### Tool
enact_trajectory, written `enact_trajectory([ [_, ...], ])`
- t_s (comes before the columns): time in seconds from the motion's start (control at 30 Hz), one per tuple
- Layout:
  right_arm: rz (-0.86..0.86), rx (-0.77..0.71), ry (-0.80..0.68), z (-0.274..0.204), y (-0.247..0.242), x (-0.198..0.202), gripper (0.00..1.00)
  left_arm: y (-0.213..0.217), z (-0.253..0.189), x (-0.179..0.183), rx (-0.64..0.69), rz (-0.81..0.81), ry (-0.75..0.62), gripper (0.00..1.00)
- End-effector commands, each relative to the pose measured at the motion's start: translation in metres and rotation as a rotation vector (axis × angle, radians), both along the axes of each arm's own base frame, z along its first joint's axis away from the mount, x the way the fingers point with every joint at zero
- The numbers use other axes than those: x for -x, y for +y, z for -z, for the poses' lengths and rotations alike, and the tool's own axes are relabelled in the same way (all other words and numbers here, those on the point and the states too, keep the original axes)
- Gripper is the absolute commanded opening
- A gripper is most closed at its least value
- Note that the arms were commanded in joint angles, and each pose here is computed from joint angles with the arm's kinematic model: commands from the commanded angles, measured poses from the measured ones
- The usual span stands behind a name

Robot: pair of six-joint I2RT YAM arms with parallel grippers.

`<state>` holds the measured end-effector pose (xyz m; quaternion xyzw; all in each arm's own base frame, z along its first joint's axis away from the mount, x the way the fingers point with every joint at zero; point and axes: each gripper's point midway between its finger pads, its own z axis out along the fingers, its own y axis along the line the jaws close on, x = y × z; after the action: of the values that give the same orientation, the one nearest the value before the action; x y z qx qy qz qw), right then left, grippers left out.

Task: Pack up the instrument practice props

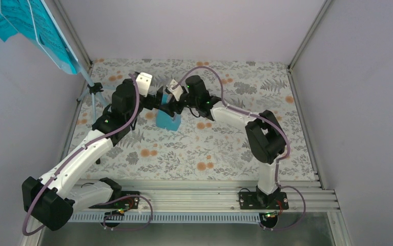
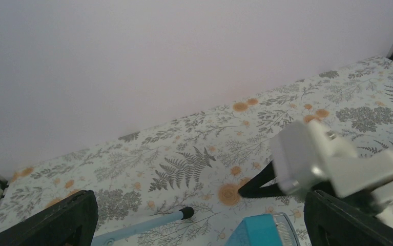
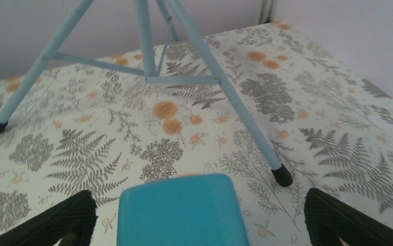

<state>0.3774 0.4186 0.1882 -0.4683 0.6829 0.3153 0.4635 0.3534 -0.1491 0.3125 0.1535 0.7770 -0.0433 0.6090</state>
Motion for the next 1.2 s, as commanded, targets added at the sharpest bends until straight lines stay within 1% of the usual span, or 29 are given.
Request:
enact_trajectory([
  [0.0,-0.093,0.045,0.03,0.011,0.015,0.009,0.86,0.004,-0.013,0.001,0.015,-0.011,-0.042,1.0],
  [0.07,-0.067,0.037,0.03,0.01,0.013,0.006,0.75,0.005,-0.013,0.001,0.012,-0.014,-0.044,1.0],
  [0.13,-0.003,0.027,0.024,0.01,0.007,0.0,0.67,0.005,-0.014,0.001,0.015,-0.012,-0.045,1.0],
  [0.27,0.273,0.031,0.012,0.009,-0.021,-0.032,0.52,0.005,-0.015,0.002,0.016,-0.014,-0.046,1.0],
  [0.3,0.351,0.035,0.017,0.009,-0.031,-0.039,0.51,0.005,-0.015,0.002,0.016,-0.014,-0.047,1.0],
  [0.43,0.662,0.057,0.048,0.017,-0.081,-0.059,0.51,0.006,-0.016,0.002,0.016,-0.016,-0.048,1.0],
  [0.6,1.033,0.047,0.096,0.022,-0.171,-0.072,0.51,0.006,-0.015,0.002,0.014,-0.016,-0.045,1.0],
  [0.7,1.24,0.053,0.092,0.024,-0.234,-0.071,0.53,0.006,-0.015,0.002,0.017,-0.017,-0.046,1.0],
  [0.77,1.347,0.063,0.113,0.033,-0.274,-0.069,0.54,0.006,-0.016,0.002,0.019,-0.018,-0.046,1.0],
  [0.8,1.397,0.044,0.112,0.026,-0.295,-0.066,0.55,0.006,-0.016,0.002,0.018,-0.017,-0.046,1.0],
  [0.9,1.571,0.043,0.151,0.034,-0.356,-0.061,0.57,0.006,-0.017,0.003,0.022,-0.014,-0.046,1.0],
  [0.97,1.668,0.035,0.177,0.041,-0.388,-0.056,0.58,0.005,-0.017,0.003,0.024,-0.01,-0.046,1.0],
  [1.03,1.733,0.01,0.198,0.046,-0.409,-0.054,0.59,0.005,-0.017,0.003,0.022,-0.011,-0.045,1.0],
  [1.1,1.76,-0.03,0.217,0.047,-0.418,-0.054,0.63,0.005,-0.017,0.003,0.022,-0.011,-0.045,1.0],
  [1.17,1.75,-0.067,0.227,0.043,-0.417,-0.057,0.68,0.005,-0.016,0.003,0.02,-0.01,-0.044,1.0],
])
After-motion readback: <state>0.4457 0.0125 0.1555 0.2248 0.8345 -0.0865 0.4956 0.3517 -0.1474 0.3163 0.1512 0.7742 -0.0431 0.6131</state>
